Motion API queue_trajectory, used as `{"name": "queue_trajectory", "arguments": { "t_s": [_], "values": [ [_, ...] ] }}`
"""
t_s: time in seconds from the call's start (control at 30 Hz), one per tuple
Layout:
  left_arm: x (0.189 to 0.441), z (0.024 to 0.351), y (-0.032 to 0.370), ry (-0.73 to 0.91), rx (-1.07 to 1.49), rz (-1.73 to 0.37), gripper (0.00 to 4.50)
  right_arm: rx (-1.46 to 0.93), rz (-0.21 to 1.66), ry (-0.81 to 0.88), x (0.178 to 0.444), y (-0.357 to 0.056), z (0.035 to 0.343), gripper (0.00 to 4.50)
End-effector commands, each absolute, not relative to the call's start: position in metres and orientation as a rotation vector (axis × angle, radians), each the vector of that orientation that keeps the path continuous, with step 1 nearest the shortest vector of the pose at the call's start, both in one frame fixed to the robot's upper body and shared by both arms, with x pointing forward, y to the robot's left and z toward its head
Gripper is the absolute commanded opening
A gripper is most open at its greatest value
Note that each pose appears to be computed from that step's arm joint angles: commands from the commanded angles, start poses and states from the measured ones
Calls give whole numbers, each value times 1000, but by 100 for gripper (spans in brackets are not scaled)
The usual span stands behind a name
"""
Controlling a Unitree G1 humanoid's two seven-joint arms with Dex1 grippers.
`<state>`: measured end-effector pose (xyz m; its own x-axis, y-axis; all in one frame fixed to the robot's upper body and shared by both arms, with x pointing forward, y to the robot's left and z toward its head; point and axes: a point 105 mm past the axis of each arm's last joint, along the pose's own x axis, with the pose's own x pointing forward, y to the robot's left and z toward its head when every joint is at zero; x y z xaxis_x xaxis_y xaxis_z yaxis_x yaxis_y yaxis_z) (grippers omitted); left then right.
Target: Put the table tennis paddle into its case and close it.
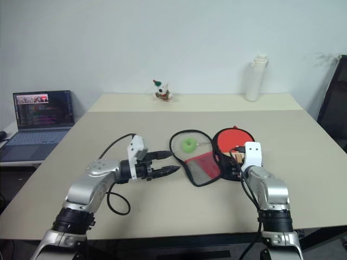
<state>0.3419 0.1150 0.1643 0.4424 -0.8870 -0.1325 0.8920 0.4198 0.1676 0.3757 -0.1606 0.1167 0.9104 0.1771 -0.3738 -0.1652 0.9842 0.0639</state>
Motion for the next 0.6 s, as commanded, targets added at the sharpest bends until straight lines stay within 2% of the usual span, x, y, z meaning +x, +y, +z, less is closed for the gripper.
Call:
{"name": "queue_trajectory", "arguments": {
  "t_s": [0.03, 0.1, 0.27, 0.4, 0.43, 0.6],
  "values": [
    [346, 171, 124, -6, 246, -1072, 334, 21, 405, 284, 352, -142, 159, 411],
    [354, 164, 130, 24, 262, -1025, 334, -3, 475, 268, 341, -146, 172, 411],
    [375, 150, 141, 78, 278, -940, 164, -52, 540, 223, 328, -164, 202, 414],
    [386, 138, 141, 119, 298, -929, 19, -86, 536, 207, 326, -174, 211, 414],
    [391, 135, 142, 131, 303, -914, 3, -93, 528, 207, 326, -177, 212, 414],
    [414, 120, 142, 189, 344, -831, 3, -111, 542, 208, 319, -180, 214, 414]
  ]
}}
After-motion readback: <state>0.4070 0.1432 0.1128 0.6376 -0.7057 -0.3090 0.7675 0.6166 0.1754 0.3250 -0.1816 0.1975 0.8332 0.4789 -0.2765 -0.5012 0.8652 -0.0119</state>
